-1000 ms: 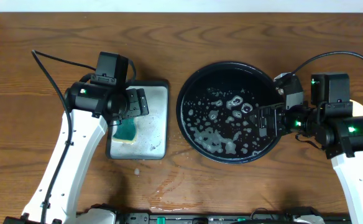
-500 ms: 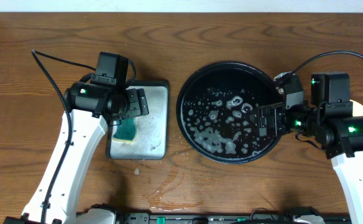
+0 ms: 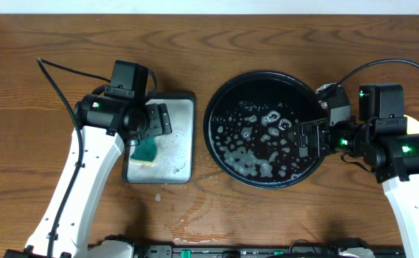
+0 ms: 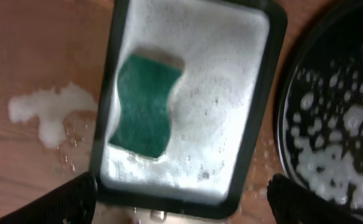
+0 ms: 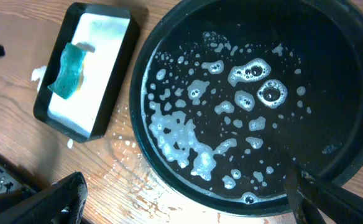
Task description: Clean dirty plates on tray and stack at the side
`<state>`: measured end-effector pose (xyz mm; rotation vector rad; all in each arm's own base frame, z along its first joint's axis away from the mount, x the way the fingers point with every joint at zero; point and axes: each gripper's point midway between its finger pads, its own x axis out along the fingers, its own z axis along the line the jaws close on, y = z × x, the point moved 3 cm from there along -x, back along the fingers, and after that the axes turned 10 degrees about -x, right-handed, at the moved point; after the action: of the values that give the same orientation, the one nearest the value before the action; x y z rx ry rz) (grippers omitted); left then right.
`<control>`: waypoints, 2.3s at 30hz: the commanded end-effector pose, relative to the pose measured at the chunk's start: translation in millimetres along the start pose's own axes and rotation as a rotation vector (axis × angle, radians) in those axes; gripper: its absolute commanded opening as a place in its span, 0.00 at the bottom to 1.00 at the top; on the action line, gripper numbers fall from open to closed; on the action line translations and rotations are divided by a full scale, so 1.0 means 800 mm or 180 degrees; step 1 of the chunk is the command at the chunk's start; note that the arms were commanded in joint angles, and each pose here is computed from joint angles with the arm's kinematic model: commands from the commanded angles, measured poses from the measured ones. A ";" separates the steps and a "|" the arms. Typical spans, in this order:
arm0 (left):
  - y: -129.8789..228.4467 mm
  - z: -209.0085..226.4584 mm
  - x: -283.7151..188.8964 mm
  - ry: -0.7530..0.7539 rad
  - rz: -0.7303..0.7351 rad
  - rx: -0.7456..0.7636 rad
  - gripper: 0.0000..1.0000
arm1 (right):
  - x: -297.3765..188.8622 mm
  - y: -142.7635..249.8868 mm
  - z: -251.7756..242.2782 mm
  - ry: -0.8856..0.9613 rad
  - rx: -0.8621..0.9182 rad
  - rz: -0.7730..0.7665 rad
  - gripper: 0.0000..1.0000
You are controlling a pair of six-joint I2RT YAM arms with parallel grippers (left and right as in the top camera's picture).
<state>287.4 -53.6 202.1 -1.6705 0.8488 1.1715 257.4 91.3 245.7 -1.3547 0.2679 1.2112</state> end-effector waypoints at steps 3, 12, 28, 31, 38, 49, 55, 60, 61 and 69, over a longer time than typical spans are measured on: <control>0.014 -0.001 -0.006 0.0070 0.0210 -0.0025 0.88 | 0.000 -0.001 0.002 -0.0019 -0.0034 0.0004 0.99; 0.011 0.004 -0.006 -0.0006 0.0155 -0.0023 0.88 | 0.000 -0.001 0.002 -0.0019 -0.0034 0.0004 0.99; 0.024 0.011 -0.013 -0.0034 0.0224 0.0117 0.87 | 0.000 -0.001 0.002 -0.0019 -0.0034 0.0005 0.99; 0.022 0.017 -0.030 -0.0037 0.0039 0.0116 0.87 | 0.000 -0.001 0.002 -0.0019 -0.0034 0.0005 0.99; 0.036 0.031 -0.073 0.0049 -0.0241 0.0059 0.87 | 0.000 -0.001 0.002 -0.0019 -0.0034 0.0005 0.99; 0.049 0.039 -0.085 0.0041 -0.0225 0.0061 0.88 | 0.000 -0.001 0.002 -0.0019 -0.0034 0.0005 0.99; 0.049 0.039 -0.083 0.0031 -0.0209 0.0062 0.88 | 0.000 -0.001 0.002 -0.0019 -0.0034 0.0005 0.99; 0.049 0.039 -0.083 0.0031 -0.0209 0.0062 0.88 | -0.003 -0.002 0.004 -0.0014 -0.0050 -0.0026 0.99; 0.049 0.039 -0.083 0.0031 -0.0209 0.0062 0.88 | -0.006 -0.002 0.005 -0.0010 -0.0065 -0.0053 0.99; 0.049 0.039 -0.083 0.0032 -0.0208 0.0062 0.88 | -0.082 -0.002 0.030 0.0382 -0.0457 -0.0716 0.99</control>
<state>220.2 -38.6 249.0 -1.6801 0.8191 1.0998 236.4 87.4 278.5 -1.4330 0.1671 1.1019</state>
